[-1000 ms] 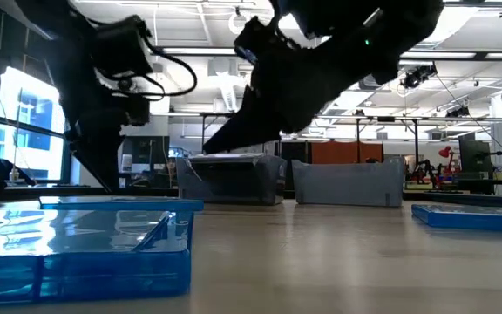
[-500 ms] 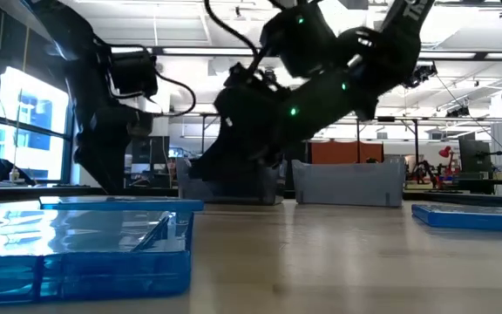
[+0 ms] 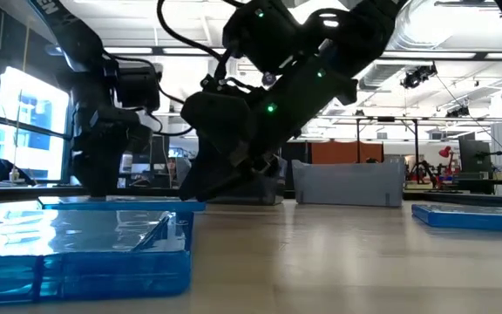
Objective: Pick & place jewel cases by type
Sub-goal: Put the top left blue CD case into the right black bin
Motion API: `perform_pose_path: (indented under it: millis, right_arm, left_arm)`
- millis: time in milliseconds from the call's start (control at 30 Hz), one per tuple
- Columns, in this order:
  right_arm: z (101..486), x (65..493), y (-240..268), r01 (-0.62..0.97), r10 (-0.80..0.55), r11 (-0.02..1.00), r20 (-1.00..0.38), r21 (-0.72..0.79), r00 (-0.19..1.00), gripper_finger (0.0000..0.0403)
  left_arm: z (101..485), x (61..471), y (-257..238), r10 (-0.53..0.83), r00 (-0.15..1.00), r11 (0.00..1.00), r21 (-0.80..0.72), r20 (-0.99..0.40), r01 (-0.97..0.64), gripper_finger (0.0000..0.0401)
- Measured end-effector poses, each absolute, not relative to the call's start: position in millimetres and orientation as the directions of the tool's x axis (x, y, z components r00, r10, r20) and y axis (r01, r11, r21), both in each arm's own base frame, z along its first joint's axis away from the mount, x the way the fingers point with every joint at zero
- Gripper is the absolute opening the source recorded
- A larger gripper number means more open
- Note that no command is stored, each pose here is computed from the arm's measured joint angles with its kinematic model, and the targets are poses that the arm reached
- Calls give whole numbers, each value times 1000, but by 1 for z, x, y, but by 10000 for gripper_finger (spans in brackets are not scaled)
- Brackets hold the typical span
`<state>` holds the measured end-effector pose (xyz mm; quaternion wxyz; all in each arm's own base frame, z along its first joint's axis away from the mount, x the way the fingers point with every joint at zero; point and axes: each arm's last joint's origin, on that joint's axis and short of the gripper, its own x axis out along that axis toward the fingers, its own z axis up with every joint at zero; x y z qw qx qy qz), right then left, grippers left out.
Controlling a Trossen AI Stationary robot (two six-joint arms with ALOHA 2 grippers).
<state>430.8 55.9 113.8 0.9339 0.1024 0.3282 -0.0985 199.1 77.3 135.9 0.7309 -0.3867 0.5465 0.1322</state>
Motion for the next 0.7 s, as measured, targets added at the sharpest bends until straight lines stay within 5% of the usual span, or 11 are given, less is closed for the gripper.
perform_pose_path:
  millis: [700]
  right_arm:
    - [110,427,45,293,-123,946,-689,135,714,204]
  left_arm:
    - [141,216,72,-371,506,598,-617,-779,-512,221]
